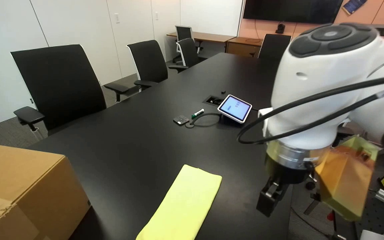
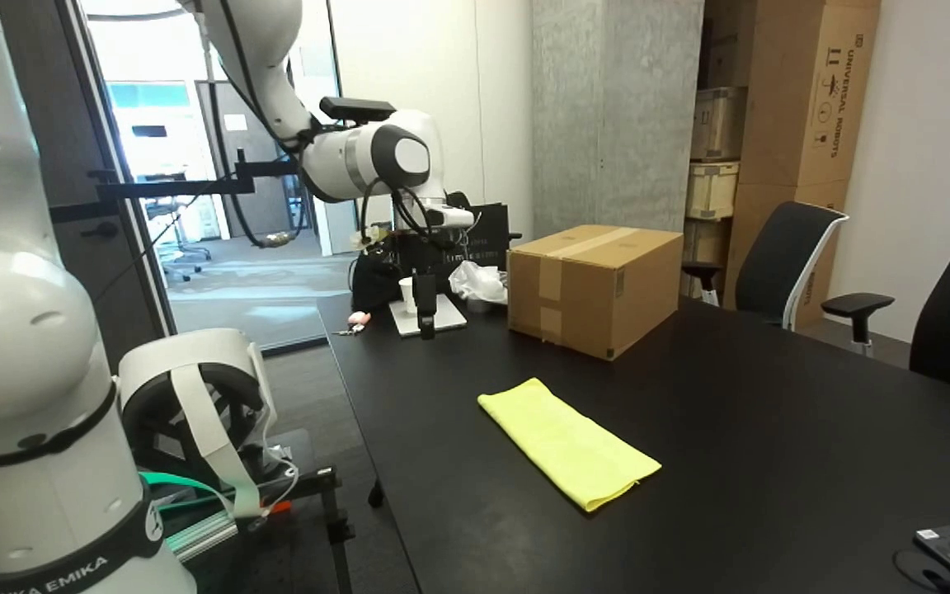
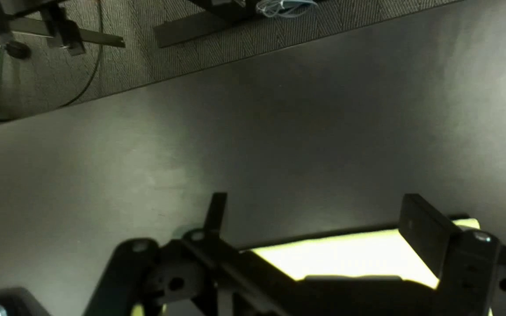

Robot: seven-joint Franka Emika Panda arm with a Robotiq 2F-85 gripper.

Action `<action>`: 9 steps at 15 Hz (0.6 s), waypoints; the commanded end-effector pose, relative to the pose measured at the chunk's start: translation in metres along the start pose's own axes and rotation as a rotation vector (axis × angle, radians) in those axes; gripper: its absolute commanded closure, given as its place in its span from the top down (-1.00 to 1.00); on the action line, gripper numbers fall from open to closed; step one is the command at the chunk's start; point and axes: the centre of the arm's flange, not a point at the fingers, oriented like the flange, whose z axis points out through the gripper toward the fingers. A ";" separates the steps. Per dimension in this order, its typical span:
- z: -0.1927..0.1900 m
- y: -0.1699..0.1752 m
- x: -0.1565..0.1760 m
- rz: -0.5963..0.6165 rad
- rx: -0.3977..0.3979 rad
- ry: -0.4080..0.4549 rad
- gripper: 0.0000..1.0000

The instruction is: Fold the towel once on the table

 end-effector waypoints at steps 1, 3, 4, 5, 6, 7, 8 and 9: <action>-0.028 0.077 -0.042 0.006 0.015 0.006 1.00; -0.036 0.110 -0.052 -0.013 0.023 0.027 1.00; -0.040 0.126 -0.058 -0.028 0.024 0.054 1.00; -0.044 0.142 -0.062 -0.049 0.027 0.094 1.00; -0.045 0.158 -0.067 -0.066 0.039 0.131 1.00; -0.053 0.170 -0.069 -0.085 0.053 0.151 1.00; -0.055 0.177 -0.071 -0.099 0.063 0.171 1.00; -0.038 0.139 -0.044 -0.059 0.024 0.094 1.00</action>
